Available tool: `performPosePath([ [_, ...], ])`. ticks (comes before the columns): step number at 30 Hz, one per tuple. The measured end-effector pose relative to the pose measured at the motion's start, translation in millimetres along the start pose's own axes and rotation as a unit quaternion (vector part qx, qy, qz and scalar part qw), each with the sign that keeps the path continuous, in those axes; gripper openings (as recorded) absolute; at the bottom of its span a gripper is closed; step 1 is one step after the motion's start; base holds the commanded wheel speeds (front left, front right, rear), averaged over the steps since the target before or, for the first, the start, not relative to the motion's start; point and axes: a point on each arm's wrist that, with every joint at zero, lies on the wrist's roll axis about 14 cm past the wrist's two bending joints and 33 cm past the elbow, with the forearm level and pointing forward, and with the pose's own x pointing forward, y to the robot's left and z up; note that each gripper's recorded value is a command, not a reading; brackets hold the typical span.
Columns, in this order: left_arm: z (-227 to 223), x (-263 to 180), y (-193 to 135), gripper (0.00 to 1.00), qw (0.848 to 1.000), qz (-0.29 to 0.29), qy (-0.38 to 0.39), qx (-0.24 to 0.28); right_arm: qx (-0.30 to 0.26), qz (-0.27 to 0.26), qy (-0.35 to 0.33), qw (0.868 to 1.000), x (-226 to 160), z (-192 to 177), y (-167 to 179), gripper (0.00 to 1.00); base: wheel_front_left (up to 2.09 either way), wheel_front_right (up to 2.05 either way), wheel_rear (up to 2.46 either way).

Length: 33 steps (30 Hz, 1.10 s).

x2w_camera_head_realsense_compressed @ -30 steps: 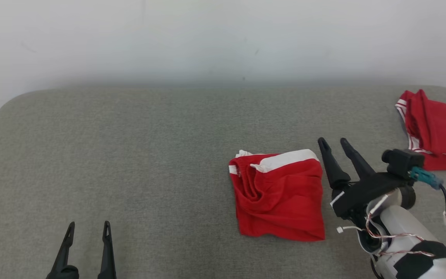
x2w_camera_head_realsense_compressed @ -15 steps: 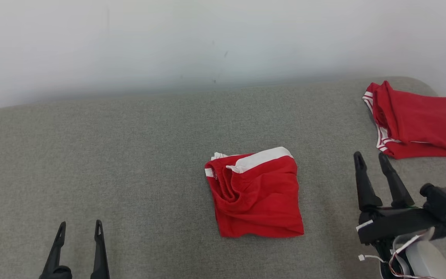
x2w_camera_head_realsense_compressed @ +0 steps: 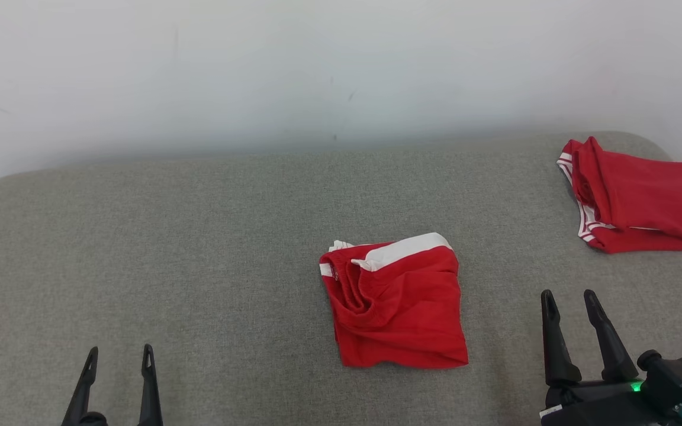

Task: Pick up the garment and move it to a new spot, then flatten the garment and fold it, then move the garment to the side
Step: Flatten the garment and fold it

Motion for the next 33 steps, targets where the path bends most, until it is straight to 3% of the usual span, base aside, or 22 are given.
performPosePath([
  [33, -1, -17, 5, 1.0, 1.0, -0.01, 0.003, -0.004, -0.042, 0.013, 0.037, 0.998, -16, -24, 14, 1.0, 0.0, 0.0, 0.0],
])
